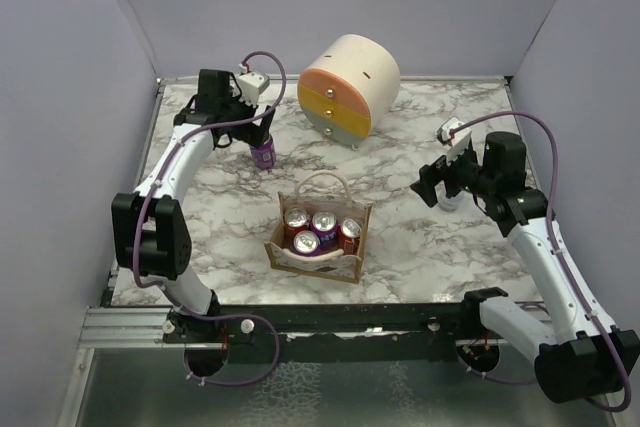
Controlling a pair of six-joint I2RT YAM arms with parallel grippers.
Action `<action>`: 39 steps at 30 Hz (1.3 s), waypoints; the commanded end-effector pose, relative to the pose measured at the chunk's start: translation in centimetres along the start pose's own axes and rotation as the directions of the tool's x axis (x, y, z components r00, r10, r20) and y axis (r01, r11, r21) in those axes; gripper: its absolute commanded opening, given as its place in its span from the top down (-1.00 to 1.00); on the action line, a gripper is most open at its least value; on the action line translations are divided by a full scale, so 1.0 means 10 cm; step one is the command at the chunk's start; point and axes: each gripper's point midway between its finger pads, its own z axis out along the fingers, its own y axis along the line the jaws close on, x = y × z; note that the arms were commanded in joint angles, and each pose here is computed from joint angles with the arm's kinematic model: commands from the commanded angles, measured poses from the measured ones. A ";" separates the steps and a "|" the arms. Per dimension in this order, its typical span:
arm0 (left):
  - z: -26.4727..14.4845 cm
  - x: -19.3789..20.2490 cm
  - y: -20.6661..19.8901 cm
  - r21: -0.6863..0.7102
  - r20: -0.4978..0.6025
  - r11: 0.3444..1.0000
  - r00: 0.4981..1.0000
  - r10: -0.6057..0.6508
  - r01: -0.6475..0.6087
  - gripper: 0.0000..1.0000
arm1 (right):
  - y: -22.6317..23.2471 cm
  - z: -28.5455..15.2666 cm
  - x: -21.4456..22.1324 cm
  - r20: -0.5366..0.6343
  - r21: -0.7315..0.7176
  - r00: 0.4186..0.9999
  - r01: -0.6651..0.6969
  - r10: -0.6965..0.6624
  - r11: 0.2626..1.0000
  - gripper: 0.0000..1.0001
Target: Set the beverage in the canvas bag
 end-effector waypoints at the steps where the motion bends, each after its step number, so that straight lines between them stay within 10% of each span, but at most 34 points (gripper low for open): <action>1: 0.18 0.12 -0.03 0.034 -0.032 0.999 0.999 -0.020 0.021 -0.98 | 0.01 0.00 -0.04 0.026 -0.010 0.999 0.018 -0.018 1.000 -0.99; 26: 0.71 0.38 -0.15 0.117 -0.108 0.988 0.991 -0.083 0.096 -0.70 | 0.03 0.02 0.02 0.021 -0.028 1.000 0.010 -0.010 1.000 -0.99; 39: 0.60 0.27 -0.17 0.124 -0.075 0.990 0.996 -0.053 0.062 -0.05 | 0.10 0.02 0.02 0.028 -0.068 0.999 0.017 -0.015 0.998 -0.99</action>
